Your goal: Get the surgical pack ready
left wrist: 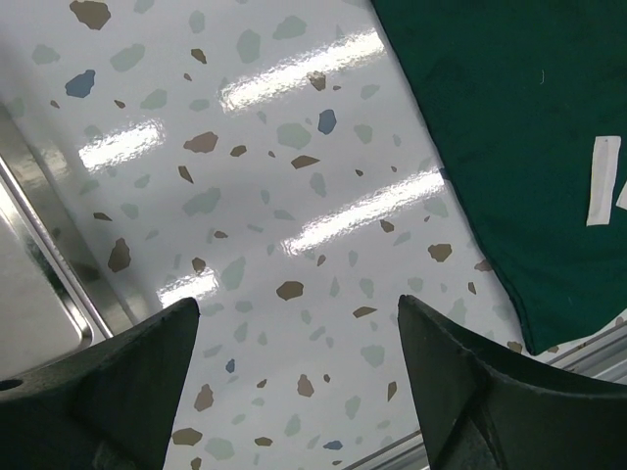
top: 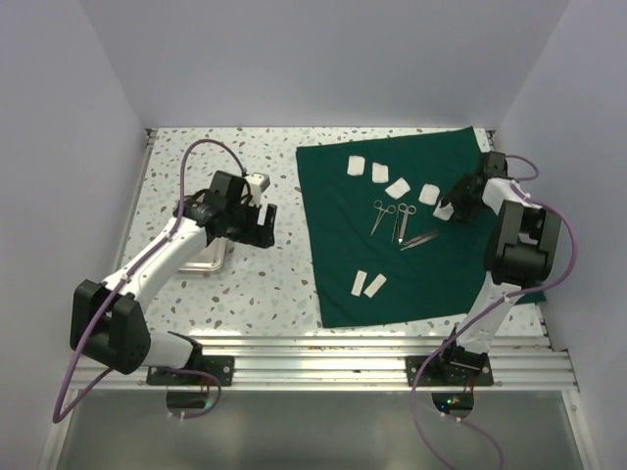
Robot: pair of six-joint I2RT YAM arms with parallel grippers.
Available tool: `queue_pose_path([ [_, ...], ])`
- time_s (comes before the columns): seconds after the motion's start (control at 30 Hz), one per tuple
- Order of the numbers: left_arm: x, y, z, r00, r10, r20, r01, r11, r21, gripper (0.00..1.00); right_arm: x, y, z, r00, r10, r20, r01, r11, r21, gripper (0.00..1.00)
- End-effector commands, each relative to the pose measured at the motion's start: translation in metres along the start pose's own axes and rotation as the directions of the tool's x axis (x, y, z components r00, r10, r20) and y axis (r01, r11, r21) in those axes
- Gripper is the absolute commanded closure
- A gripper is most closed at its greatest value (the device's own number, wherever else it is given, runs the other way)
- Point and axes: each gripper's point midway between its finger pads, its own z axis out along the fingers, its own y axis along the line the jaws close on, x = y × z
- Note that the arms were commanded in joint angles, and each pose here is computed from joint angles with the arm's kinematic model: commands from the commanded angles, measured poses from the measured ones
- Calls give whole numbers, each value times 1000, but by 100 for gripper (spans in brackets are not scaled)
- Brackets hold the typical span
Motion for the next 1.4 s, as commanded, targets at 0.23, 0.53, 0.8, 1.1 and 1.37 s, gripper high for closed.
queue_pose_path([
  [0.23, -22, 2, -2, 999, 19, 43, -19, 1000, 1, 14, -23, -1, 12, 999, -12, 41, 13, 1000, -28, 50],
  [0.53, -22, 5, 2, 999, 20, 27, -20, 1000, -5, 14, -27, 13, 19, 1000, -25, 19, 26, 995, -99, 61],
  [0.8, -18, 4, 5, 1000, 21, 13, -21, 1000, 1, 15, -31, 10, 18, 999, -35, 23, 37, 997, -74, 97],
  [1.1, -15, 3, 10, 1000, 19, -2, -19, 1000, 15, 15, -57, 39, -28, 992, -43, 115, 62, 984, -168, 100],
  [1.37, -16, 3, 13, 1000, 16, -7, -16, 1000, 25, 16, -69, 70, -55, 989, 7, 146, 37, 954, -298, 100],
])
